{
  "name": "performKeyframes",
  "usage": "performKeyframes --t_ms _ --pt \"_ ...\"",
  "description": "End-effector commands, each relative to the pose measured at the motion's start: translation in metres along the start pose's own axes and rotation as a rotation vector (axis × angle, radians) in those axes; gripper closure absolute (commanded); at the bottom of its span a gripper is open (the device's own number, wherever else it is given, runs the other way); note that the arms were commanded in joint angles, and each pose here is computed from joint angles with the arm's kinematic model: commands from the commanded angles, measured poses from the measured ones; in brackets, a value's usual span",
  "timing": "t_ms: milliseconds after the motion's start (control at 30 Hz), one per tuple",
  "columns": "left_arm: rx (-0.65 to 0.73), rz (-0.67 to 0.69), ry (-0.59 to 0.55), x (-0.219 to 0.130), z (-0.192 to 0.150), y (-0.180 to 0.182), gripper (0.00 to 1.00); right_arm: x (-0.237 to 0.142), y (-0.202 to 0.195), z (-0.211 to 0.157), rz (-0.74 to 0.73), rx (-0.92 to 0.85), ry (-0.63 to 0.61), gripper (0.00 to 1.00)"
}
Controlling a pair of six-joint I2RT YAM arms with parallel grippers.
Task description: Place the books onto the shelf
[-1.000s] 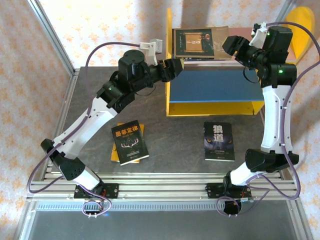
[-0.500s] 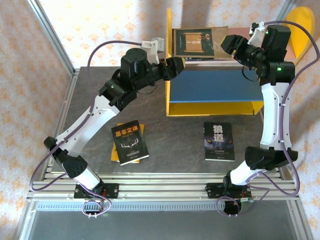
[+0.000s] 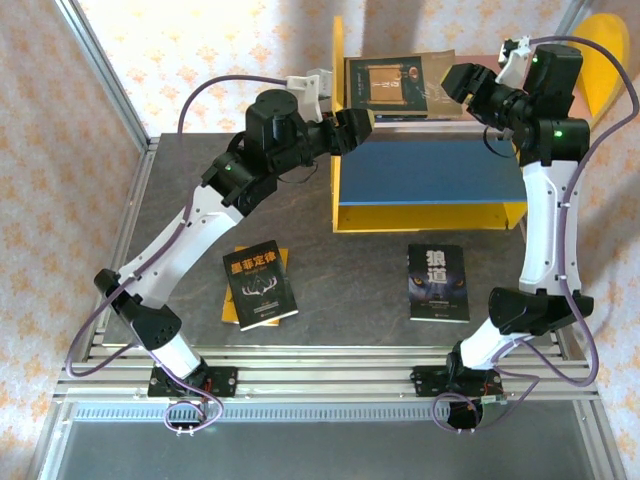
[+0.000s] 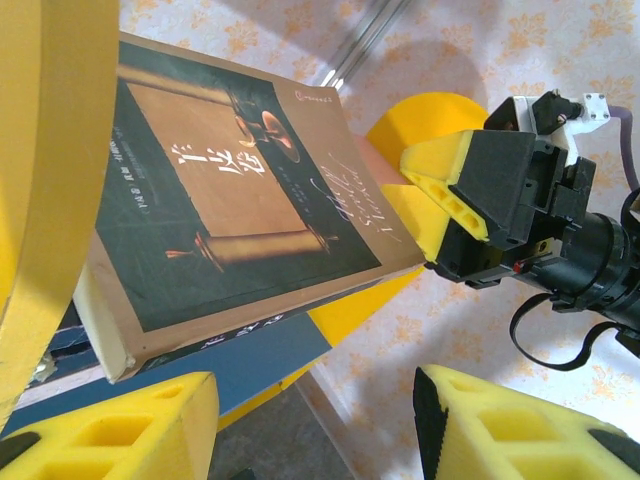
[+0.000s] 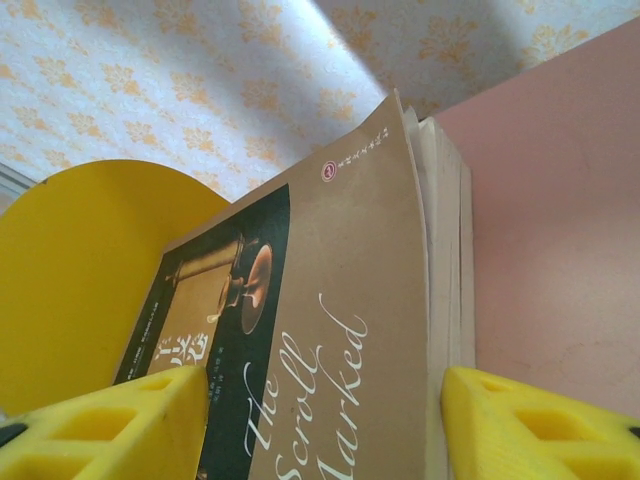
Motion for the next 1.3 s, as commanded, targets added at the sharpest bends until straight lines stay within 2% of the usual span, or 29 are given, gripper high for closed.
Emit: performKeyframes --t_ms 0,500,1267 --pt "0.022 -0.021 -0.001 0.000 0.005 -0.006 0.47 -0.002 0.017 0.007 0.073 -0.033 -0.024 0.38" --pt "0.022 -0.018 0.009 0.008 0.007 -0.006 0.47 0.006 0.018 0.011 0.094 -0.028 -0.013 0.38" --pt "0.102 0.011 0.022 0.010 0.013 -0.007 0.47 0.016 0.019 0.015 0.113 -0.018 -0.006 0.38"
Point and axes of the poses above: each hand's point on the last joint's axis, 136 mm out from that joint toward the fingers, its own x axis out along the fingers, its own y axis along the line the jaws close on, z = x × y, the point moved 8 cm from there along -x, back along the fingers, and after that the axes turned 10 degrees about x, right-handed, at the moved point
